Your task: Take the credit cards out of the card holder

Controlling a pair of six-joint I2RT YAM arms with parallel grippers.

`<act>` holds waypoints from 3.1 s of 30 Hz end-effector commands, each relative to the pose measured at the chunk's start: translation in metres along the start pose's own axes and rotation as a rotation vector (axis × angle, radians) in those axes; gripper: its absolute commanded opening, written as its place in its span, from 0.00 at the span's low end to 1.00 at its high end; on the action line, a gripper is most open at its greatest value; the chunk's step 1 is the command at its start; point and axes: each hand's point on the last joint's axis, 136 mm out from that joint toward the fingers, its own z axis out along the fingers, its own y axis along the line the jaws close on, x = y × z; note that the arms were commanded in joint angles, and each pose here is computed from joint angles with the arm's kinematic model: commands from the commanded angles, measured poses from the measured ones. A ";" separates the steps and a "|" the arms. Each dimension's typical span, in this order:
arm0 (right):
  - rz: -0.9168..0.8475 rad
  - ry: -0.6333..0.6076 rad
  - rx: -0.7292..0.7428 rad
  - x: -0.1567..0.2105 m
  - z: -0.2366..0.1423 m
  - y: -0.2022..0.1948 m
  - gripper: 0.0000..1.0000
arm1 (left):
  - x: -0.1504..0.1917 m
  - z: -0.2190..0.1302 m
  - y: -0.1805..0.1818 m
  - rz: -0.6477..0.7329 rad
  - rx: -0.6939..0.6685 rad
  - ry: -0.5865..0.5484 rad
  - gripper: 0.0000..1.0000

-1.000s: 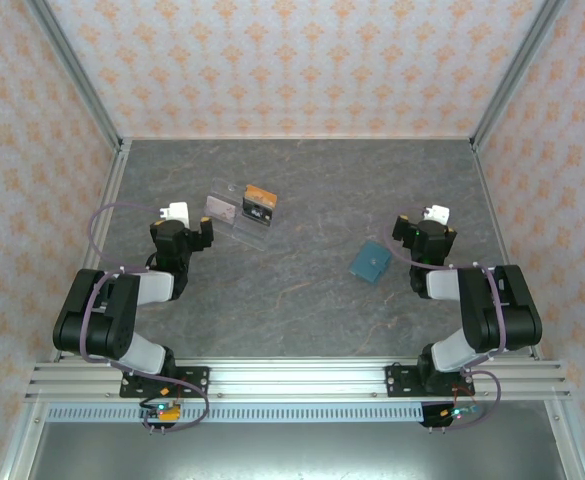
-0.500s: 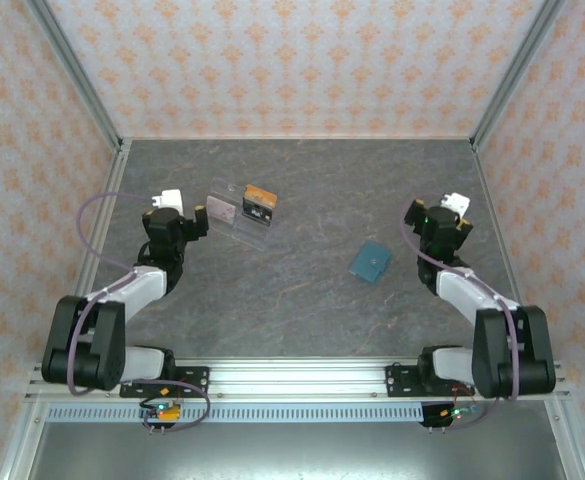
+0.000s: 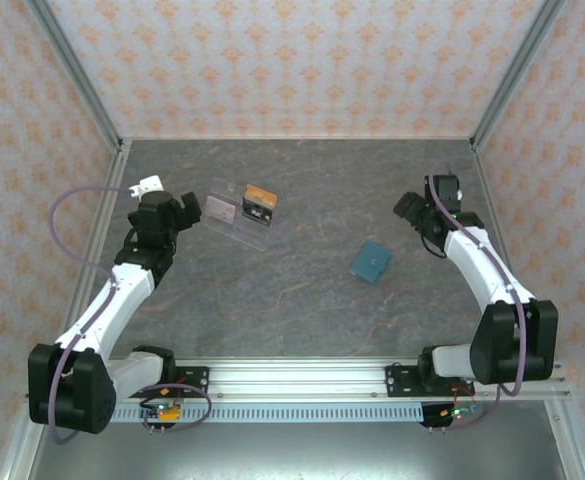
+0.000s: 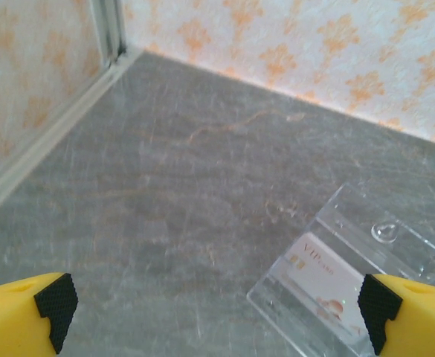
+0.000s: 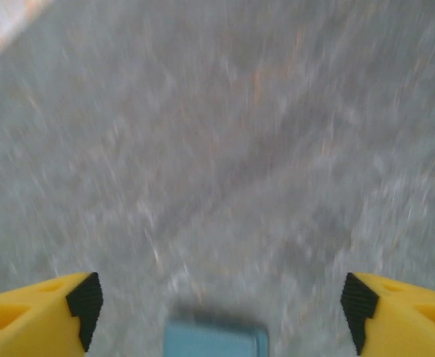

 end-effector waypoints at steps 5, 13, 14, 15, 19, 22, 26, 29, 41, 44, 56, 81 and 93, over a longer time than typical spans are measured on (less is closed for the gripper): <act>-0.004 0.318 0.059 0.088 0.013 0.002 0.69 | 0.029 -0.002 0.001 -0.049 -0.048 0.192 1.00; -0.052 0.382 0.191 0.115 0.041 -0.014 0.64 | 0.040 -0.003 -0.015 -0.071 0.016 0.253 1.00; -0.054 0.392 0.188 0.117 0.044 -0.014 0.64 | 0.042 -0.004 -0.019 -0.071 0.030 0.264 1.00; -0.057 0.402 0.182 0.119 0.047 -0.013 0.63 | 0.043 -0.005 -0.023 -0.073 0.049 0.274 1.00; -0.082 0.447 0.169 0.129 0.058 -0.008 0.57 | 0.048 -0.013 -0.042 -0.076 0.136 0.312 1.00; -0.134 0.474 0.161 0.138 0.065 0.002 0.54 | 0.050 -0.021 -0.056 -0.075 0.192 0.333 1.00; -0.218 0.515 0.122 0.156 0.071 0.028 0.49 | 0.054 -0.034 -0.077 -0.076 0.280 0.362 0.97; -0.304 0.535 0.080 0.172 0.072 0.054 0.49 | 0.058 -0.043 -0.091 -0.079 0.337 0.383 0.96; -0.440 0.457 -0.092 0.177 0.036 0.112 0.54 | 0.093 -0.061 -0.142 -0.025 0.463 0.496 0.92; -0.421 0.448 -0.103 0.172 0.026 0.103 0.52 | 0.119 -0.065 -0.161 -0.034 0.526 0.587 0.90; -0.343 0.575 -0.088 0.198 0.041 0.079 0.36 | 0.194 -0.077 -0.220 -0.022 0.678 0.835 0.69; -0.393 0.627 0.014 0.211 0.068 0.059 0.26 | 0.264 -0.058 -0.267 0.013 0.697 1.111 0.39; -0.370 0.625 -0.033 0.209 0.064 0.067 0.25 | 0.264 -0.063 -0.283 -0.018 0.789 1.136 0.16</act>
